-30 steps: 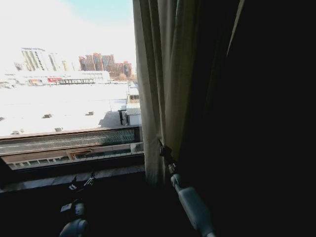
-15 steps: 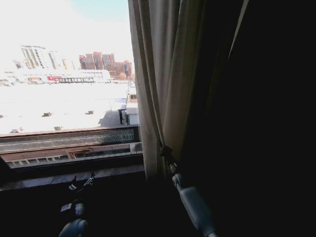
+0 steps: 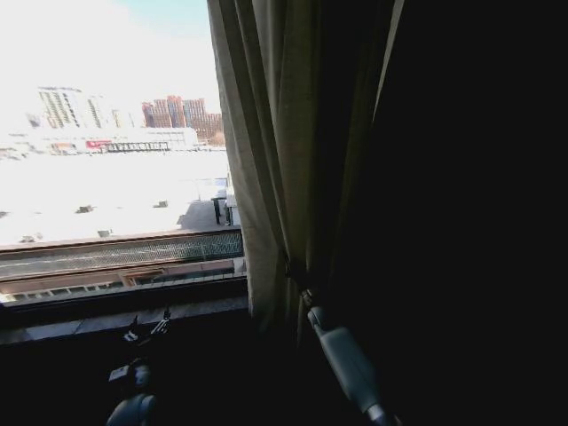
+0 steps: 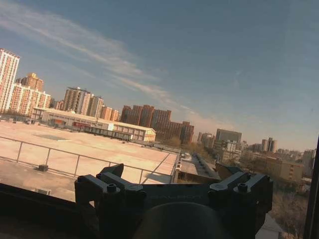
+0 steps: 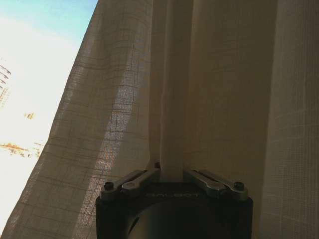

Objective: Open the curtains by pulling them apart, changing their state from closed to fully open.

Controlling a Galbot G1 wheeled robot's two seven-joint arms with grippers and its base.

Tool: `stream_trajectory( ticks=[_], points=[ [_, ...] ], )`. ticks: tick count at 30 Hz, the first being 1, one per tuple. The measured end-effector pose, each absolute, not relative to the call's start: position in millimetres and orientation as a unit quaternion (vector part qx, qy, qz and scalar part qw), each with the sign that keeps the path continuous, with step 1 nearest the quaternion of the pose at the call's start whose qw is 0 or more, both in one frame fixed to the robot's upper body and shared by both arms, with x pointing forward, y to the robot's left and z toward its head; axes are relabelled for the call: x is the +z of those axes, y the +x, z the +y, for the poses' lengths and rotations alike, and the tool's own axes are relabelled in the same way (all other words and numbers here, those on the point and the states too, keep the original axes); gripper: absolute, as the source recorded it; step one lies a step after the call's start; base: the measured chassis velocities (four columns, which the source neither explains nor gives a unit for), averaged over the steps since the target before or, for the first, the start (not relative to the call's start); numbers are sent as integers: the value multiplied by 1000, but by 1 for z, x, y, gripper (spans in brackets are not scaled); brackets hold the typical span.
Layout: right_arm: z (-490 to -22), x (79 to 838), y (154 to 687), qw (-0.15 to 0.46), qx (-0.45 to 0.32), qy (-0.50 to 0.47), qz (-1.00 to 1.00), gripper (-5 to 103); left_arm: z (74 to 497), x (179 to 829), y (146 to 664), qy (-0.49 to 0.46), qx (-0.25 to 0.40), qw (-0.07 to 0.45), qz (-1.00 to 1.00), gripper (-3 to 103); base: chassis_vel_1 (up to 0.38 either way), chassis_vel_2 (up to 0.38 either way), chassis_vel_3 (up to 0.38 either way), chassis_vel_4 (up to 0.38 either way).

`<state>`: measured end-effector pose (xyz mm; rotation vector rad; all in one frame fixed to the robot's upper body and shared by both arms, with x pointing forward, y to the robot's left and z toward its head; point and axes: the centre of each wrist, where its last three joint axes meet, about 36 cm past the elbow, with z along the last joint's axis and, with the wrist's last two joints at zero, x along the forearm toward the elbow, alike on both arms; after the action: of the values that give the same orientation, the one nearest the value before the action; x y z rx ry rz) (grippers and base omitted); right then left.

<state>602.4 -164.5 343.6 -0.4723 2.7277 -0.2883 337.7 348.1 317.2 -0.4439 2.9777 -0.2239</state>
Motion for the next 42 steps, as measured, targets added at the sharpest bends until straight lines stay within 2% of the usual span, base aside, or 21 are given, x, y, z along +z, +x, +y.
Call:
stream_trajectory(
  ticks=[3, 8, 17, 23, 33, 41, 42],
  points=[
    [-168, 345, 616, 165, -104, -149, 969, 0, 348, 317, 338, -147, -74, 61, 984, 100, 0, 0, 0, 0],
    [-192, 369, 652, 111, -113, -40, 987, 0, 348, 317, 338, -147, -74, 61, 984, 100, 0, 0, 0, 0],
    [-234, 383, 658, 86, -122, 78, 986, 0, 348, 317, 338, -147, -74, 61, 984, 100, 0, 0, 0, 0],
    [-284, 374, 646, 57, -169, 186, 966, 0, 348, 317, 338, -147, -74, 61, 984, 100, 0, 0, 0, 0],
    [-330, 361, 628, 46, -193, 233, 952, 0, 348, 317, 338, -147, -74, 61, 984, 100, 0, 0, 0, 0],
    [-303, 360, 609, 80, -184, 169, 965, 0, 348, 317, 338, -147, -74, 61, 984, 100, 0, 0, 0, 0],
    [-300, 361, 606, 85, -183, 160, 966, 5, 348, 317, 338, -147, -74, 61, 984, 100, 0, 0, 0, 0]
  ],
)
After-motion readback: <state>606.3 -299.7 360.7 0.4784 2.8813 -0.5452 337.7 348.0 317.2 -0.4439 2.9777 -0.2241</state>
